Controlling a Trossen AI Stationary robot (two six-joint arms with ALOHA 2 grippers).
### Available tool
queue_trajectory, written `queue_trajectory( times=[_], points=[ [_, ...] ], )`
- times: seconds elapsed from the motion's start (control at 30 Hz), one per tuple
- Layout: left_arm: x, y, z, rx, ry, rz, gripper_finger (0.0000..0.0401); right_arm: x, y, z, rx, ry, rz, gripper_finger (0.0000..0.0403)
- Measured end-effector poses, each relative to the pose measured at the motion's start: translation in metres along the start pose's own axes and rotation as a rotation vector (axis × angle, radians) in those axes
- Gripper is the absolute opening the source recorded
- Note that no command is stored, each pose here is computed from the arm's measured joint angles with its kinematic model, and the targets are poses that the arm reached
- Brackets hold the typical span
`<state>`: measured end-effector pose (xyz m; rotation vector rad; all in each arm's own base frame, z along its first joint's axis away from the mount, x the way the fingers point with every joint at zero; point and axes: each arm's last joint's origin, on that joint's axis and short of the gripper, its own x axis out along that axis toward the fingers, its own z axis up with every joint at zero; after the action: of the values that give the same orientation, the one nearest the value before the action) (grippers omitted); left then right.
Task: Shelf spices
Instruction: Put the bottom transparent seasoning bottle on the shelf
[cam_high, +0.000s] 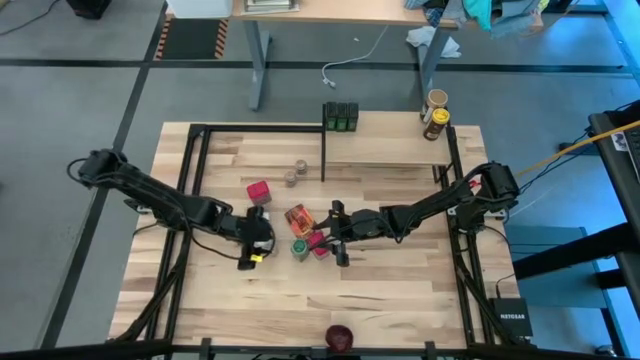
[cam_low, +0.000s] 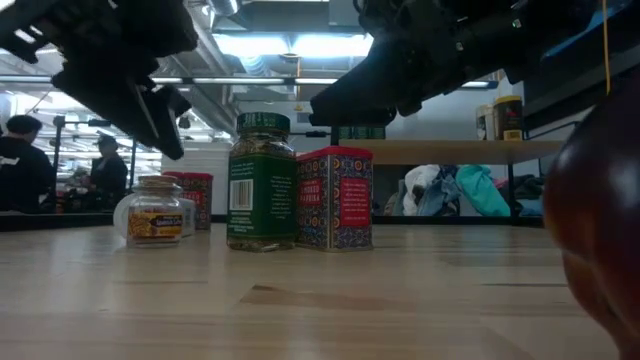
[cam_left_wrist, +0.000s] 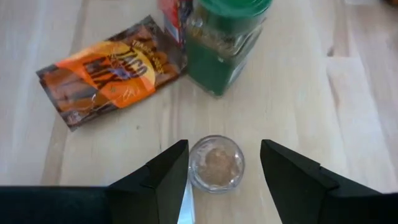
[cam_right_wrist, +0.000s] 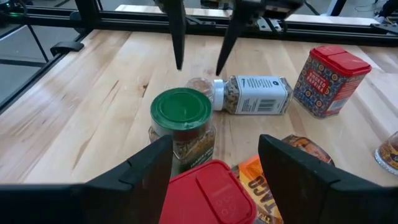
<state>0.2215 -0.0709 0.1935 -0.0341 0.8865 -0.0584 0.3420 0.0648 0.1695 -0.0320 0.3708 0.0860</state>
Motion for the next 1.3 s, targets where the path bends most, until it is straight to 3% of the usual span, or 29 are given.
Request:
queue_trajectory(
  times=[0.2, 0.9, 1.07, 1.3],
  points=[
    [0.017, 0.0, -0.008, -0.005, 0.095, 0.043, 0.0194, 0.0, 0.0, 0.0, 0.0, 0.0, 0.0, 0.0243],
    [0.046, -0.004, -0.01, -0.016, 0.106, 0.04, 0.0192, 0.0, 0.0, -0.001, 0.021, 0.013, 0.0, 0.0243],
    [0.047, -0.003, -0.011, -0.014, 0.11, 0.049, 0.0147, 0.0, -0.001, -0.002, 0.021, 0.015, -0.024, 0.0243],
    [0.047, -0.003, -0.011, -0.012, 0.114, 0.05, 0.0041, 0.0, -0.001, -0.002, 0.02, 0.023, -0.028, 0.0243]
  ],
)
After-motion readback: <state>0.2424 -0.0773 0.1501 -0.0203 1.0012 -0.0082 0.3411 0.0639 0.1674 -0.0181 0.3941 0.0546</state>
